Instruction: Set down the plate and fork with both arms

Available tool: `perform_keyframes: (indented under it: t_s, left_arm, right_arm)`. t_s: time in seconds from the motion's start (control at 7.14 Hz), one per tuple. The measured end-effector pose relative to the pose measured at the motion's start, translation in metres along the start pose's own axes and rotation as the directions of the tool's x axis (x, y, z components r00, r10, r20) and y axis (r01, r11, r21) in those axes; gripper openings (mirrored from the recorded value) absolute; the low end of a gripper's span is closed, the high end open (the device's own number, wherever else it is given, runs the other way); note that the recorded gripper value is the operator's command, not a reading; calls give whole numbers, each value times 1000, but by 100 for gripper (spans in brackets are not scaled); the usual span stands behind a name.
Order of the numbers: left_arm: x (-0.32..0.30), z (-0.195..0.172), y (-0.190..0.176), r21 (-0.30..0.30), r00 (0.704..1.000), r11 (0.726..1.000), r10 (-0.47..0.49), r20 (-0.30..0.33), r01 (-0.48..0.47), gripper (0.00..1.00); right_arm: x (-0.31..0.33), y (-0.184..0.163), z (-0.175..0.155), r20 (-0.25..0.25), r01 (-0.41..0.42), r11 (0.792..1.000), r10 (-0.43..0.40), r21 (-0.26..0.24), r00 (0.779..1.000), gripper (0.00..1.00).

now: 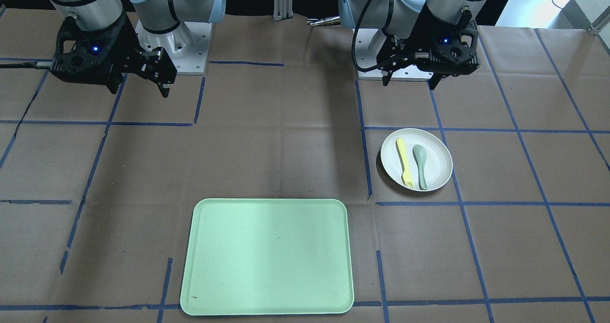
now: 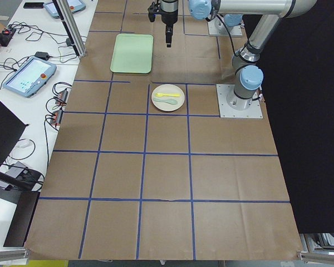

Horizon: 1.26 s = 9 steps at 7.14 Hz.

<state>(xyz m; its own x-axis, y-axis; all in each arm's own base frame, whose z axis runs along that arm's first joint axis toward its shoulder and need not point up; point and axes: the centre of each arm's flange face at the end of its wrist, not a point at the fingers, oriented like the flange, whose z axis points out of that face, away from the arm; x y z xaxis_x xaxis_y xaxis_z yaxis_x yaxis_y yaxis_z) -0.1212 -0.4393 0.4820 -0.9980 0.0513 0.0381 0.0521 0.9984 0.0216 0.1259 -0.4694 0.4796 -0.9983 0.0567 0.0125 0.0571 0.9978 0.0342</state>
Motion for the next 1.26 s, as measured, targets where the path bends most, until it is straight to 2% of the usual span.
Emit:
perform_keyframes:
  t_s: [0.7, 0.98, 1.26]
  left_arm:
    - [-9, 20, -3, -28, 1000, 1000, -4, -2, 4, 100]
    - [-38, 47, -9, -52, 999, 997, -51, -4, 51, 100]
    - [-86, 82, -14, -48, 999, 998, -51, -11, 51, 100]
  right_arm:
    - [0, 0, 0, 0, 0, 1000, 0, 0, 1000, 100]
    - [0, 0, 0, 0, 0, 1000, 0, 0, 1000, 100]
    - [0, 0, 0, 0, 0, 1000, 0, -1, 1000, 100]
